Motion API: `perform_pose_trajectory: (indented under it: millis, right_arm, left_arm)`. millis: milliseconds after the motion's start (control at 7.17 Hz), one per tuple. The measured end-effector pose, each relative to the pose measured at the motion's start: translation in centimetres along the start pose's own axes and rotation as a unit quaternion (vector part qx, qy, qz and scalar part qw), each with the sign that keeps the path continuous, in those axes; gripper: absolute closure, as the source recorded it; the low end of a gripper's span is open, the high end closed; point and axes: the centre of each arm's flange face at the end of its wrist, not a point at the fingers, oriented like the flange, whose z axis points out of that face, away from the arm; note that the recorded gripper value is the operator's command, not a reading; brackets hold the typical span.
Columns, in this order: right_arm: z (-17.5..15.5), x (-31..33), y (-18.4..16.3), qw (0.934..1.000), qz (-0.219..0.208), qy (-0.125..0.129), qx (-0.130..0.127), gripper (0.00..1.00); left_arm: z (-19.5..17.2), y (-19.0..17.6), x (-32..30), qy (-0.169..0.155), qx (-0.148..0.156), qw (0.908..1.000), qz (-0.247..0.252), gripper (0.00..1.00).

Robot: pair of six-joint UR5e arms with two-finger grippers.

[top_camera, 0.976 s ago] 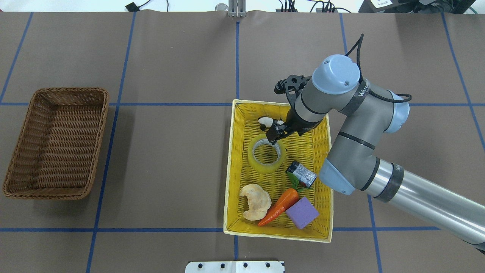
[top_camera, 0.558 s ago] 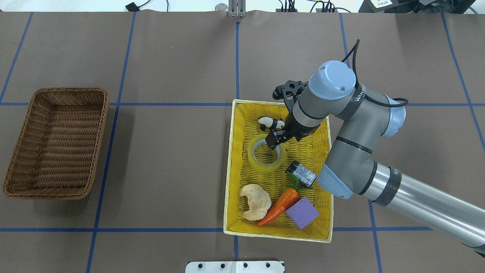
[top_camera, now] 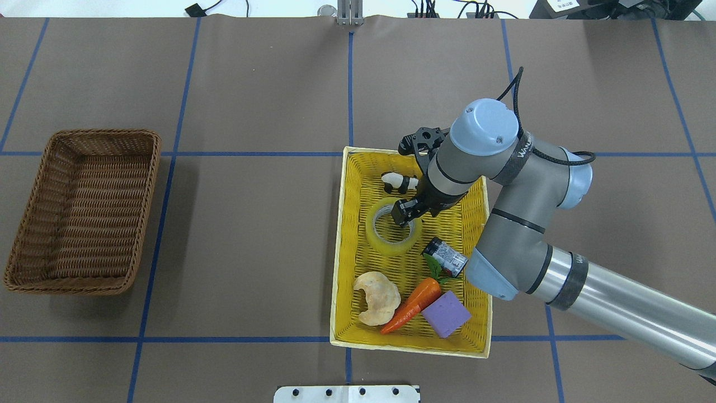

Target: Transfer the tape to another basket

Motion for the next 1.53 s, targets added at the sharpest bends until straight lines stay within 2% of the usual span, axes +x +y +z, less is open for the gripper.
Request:
perform_pose_trajectory:
  millis: [418, 697, 836, 1115, 1255, 1533]
  right_arm:
    - [0.3, -0.4, 0.4, 1.0, -0.004, -0.001, -0.002, 1.0]
    - [-1.3, -1.3, 0.2, 0.9999, -0.005, -0.012, 0.008, 1.0]
    - [-3.2, -1.7, -0.1, 0.9994, 0.013, -0.022, 0.022, 1.0]
    - [-6.5, -2.6, -0.5, 0.9958, 0.067, -0.042, 0.045, 1.0]
    - [-7.7, -3.2, -0.6, 0.9892, 0.118, -0.063, 0.06, 1.0]
    - [-9.6, -4.3, -0.2, 0.9643, 0.202, -0.143, 0.093, 1.0]
  left_arm:
    - [0.0, 0.0, 0.0, 0.0, 0.0, 1.0, 0.0, 0.01]
    - [-0.1, -0.1, 0.1, 0.0, 0.002, 1.0, 0.002, 0.01]
    - [-0.2, -0.2, 0.3, 0.003, 0.003, 1.0, 0.003, 0.01]
    - [-0.2, -0.5, 1.1, 0.029, 0.003, 0.9996, 0.006, 0.01]
    - [0.1, -1.1, 2.4, 0.058, 0.002, 0.9982, 0.014, 0.01]
    - [0.9, -3.9, 7.4, 0.119, -0.003, 0.9921, 0.039, 0.01]
